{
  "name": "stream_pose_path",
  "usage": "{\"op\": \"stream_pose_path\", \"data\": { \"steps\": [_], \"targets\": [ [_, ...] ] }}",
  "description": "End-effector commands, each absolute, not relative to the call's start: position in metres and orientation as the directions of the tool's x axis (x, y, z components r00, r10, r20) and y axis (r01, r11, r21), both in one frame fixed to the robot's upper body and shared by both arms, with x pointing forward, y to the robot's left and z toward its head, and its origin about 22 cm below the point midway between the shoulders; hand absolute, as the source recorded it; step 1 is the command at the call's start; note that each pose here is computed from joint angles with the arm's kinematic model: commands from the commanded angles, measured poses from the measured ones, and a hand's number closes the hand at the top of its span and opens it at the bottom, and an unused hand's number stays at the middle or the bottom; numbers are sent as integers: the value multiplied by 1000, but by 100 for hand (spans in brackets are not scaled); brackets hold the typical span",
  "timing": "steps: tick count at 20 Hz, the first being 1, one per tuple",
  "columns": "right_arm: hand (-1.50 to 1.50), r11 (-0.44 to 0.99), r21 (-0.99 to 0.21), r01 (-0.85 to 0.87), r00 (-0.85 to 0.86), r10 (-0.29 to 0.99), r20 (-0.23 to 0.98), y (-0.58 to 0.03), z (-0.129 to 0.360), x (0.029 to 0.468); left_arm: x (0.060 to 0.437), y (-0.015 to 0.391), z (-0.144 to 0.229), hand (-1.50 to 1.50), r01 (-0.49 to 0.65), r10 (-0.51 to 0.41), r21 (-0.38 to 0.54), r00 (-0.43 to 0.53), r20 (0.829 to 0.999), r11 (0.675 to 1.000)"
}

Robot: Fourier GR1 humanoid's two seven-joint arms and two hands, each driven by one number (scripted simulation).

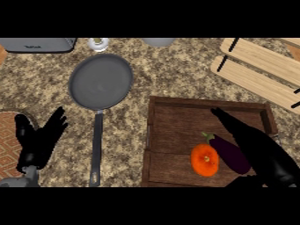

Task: Pick the squash from the tray and place it in the tiered shelf

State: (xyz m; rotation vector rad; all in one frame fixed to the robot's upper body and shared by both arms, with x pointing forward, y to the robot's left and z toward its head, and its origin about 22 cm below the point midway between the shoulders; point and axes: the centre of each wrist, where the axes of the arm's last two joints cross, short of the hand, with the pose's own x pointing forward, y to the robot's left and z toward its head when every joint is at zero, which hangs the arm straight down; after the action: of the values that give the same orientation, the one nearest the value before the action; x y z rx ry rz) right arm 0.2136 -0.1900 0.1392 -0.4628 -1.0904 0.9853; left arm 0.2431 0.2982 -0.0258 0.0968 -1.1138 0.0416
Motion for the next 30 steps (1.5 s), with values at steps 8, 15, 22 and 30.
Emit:
{"op": "stream_pose_path", "data": {
  "steps": [8, 15, 22, 30],
  "targets": [
    [-150, 468, -789, -398, 168, 883, 438, -166, 135, 203, 255, 298, -22, 0, -87, -2, 45, 445, 895, 995],
    [-150, 433, -800, -417, 184, 901, 392, -162, 88, 214, 237, 278, -24, 0, -87, -8, 52, 442, 897, 995],
    [-150, 404, -832, -379, 213, 914, 347, -163, 62, 218, 231, 291, -15, 0, -77, 10, 28, 456, 890, 997],
    [-150, 425, -836, -347, 176, 905, 387, -151, 29, 232, 242, 291, -17, 0, -66, -13, 47, 447, 895, 997]
  ]
}}
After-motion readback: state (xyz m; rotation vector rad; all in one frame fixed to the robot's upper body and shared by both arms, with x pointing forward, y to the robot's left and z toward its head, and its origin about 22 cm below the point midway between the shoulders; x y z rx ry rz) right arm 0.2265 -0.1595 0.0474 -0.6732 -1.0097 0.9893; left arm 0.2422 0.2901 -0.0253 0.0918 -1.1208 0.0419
